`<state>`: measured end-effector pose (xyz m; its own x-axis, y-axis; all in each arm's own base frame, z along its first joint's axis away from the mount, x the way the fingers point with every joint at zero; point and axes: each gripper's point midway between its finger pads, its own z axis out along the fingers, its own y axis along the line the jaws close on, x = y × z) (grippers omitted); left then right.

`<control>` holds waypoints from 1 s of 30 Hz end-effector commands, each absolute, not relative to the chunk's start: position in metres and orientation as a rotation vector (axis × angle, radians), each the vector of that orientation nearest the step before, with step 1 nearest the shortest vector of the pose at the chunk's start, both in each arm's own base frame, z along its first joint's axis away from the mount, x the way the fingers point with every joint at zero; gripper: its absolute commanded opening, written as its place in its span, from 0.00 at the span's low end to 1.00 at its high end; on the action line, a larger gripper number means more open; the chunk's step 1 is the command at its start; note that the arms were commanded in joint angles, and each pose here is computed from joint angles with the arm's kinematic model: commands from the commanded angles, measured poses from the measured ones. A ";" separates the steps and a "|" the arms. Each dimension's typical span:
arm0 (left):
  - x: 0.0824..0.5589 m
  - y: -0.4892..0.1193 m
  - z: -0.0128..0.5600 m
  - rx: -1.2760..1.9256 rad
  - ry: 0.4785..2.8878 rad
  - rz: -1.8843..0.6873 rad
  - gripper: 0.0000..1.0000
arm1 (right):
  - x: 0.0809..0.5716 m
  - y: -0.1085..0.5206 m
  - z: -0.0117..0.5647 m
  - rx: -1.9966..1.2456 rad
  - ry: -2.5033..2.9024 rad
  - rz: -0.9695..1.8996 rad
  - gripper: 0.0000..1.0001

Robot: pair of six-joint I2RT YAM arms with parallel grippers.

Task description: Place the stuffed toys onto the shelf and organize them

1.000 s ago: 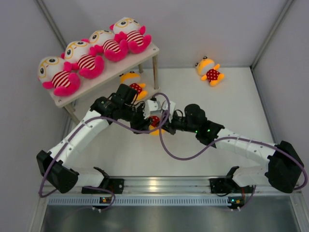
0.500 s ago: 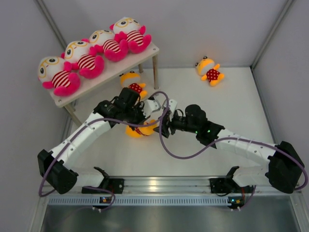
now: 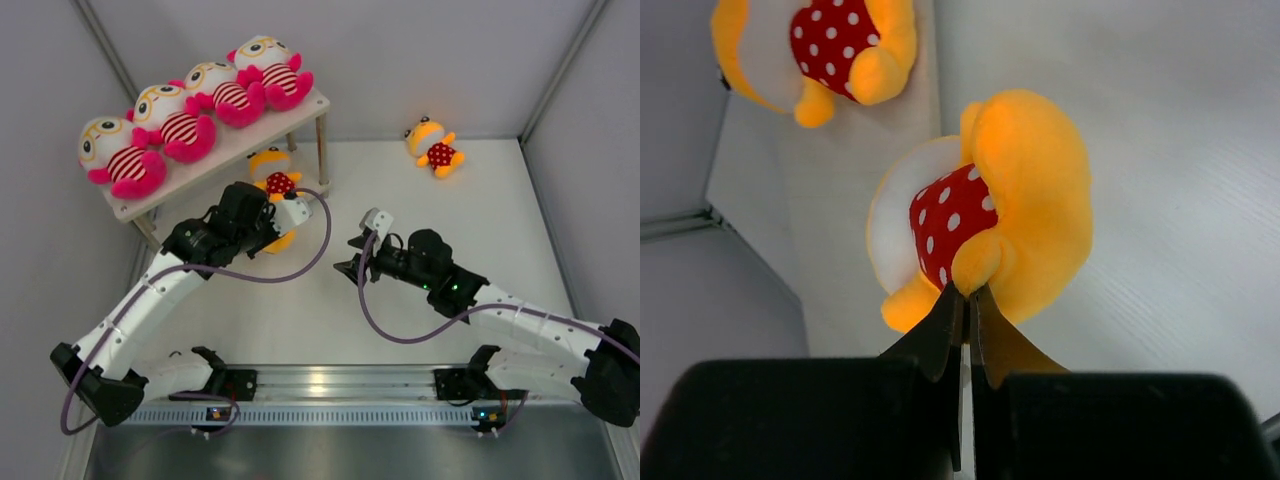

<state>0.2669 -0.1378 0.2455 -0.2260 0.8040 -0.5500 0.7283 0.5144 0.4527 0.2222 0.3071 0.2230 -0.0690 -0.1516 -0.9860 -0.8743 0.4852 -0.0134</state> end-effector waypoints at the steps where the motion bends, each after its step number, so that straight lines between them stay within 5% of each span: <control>1: 0.282 -0.128 0.295 1.202 1.842 0.253 0.00 | 0.230 0.301 0.247 -0.858 1.480 0.740 0.64; 7: 0.300 -0.107 0.309 1.212 1.754 0.487 0.00 | 0.235 0.300 0.243 -0.858 1.493 0.719 0.63; 19: 0.334 -0.083 0.204 1.384 1.649 0.794 0.00 | 0.229 0.301 0.239 -0.857 1.505 0.752 0.63; 30: 0.308 -0.029 0.163 1.446 1.875 0.629 0.00 | 0.227 0.291 0.240 -0.839 1.484 0.730 0.63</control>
<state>0.3166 -0.0347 0.1558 -0.1819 0.9691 -0.1663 0.6193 0.2443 0.7462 0.2234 0.2947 0.2238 -0.0591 -0.1315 -0.9895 -0.8517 0.5236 -0.0187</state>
